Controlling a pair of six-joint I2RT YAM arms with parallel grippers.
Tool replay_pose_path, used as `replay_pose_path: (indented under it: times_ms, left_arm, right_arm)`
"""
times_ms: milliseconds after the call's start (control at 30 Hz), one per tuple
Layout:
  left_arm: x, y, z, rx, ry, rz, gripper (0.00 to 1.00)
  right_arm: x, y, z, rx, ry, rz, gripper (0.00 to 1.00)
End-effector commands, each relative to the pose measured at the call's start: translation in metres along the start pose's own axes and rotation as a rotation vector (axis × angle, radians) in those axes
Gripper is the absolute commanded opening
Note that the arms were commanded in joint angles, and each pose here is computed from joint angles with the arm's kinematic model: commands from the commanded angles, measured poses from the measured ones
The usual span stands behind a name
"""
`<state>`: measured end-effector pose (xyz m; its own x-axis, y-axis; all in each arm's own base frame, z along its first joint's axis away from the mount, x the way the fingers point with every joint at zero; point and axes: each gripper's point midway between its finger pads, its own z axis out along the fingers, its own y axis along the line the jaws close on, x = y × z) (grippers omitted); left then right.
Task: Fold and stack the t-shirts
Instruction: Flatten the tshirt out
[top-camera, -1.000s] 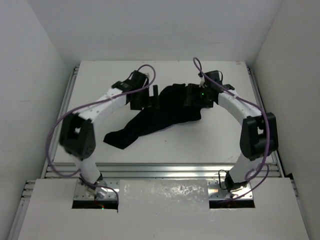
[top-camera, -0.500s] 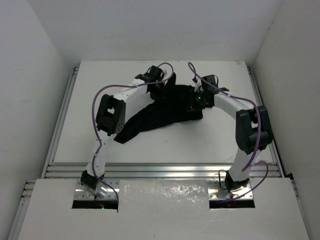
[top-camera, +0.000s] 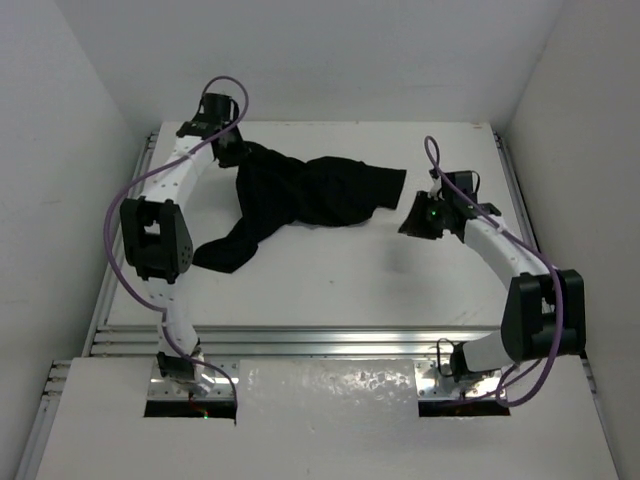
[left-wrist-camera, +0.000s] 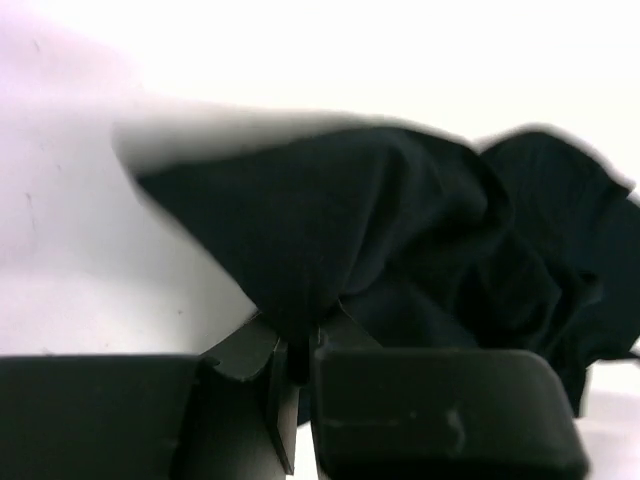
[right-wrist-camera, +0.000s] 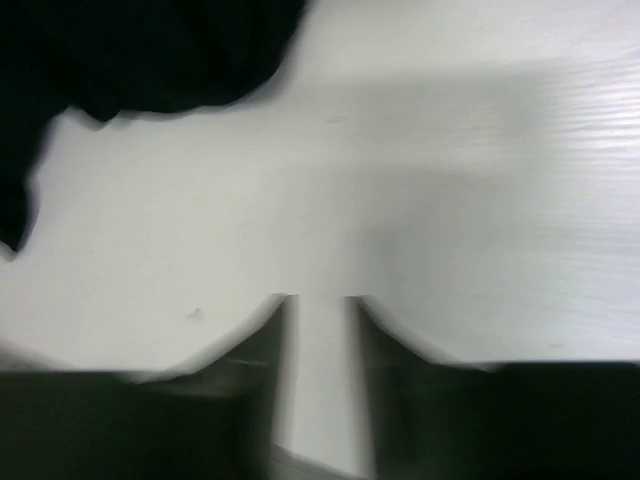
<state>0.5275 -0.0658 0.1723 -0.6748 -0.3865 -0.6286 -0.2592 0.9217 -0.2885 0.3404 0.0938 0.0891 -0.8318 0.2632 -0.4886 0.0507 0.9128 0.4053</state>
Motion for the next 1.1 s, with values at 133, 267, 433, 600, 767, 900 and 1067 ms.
replay_pose_path:
  times_ms: [133,267,433,600,767,900,1067]
  left_arm:
    - [0.034,-0.02,-0.012,0.081,0.099,0.025,0.0]
    - [0.06,-0.05,-0.053,0.339,0.102,0.035,0.0]
    - [0.068,-0.067,-0.115,0.491,0.034,0.066,0.0]
    - [0.07,-0.06,-0.135,0.474,0.014,0.059,0.0]
    - [0.063,-0.052,-0.145,0.425,-0.024,0.069,0.0]
    - [0.038,-0.041,-0.163,0.324,-0.077,0.096,0.0]
    - [-0.011,-0.021,-0.201,0.177,-0.248,0.11,0.0]
  right_arm:
    - [-0.044,0.059,0.04,-0.269,0.033,-0.035,0.93]
    - [-0.066,0.044,0.086,-0.137,0.082,0.077,0.9]
    - [-0.084,0.053,0.139,-0.12,0.144,0.166,0.8]
    - [-0.051,0.062,0.158,-0.073,0.235,0.229,0.71]
    - [-0.042,0.074,0.159,-0.146,0.281,0.274,0.08]
    - [-0.072,0.069,0.104,-0.126,0.143,0.249,0.0]
    - [-0.049,0.006,0.02,0.012,0.081,0.345,0.0]
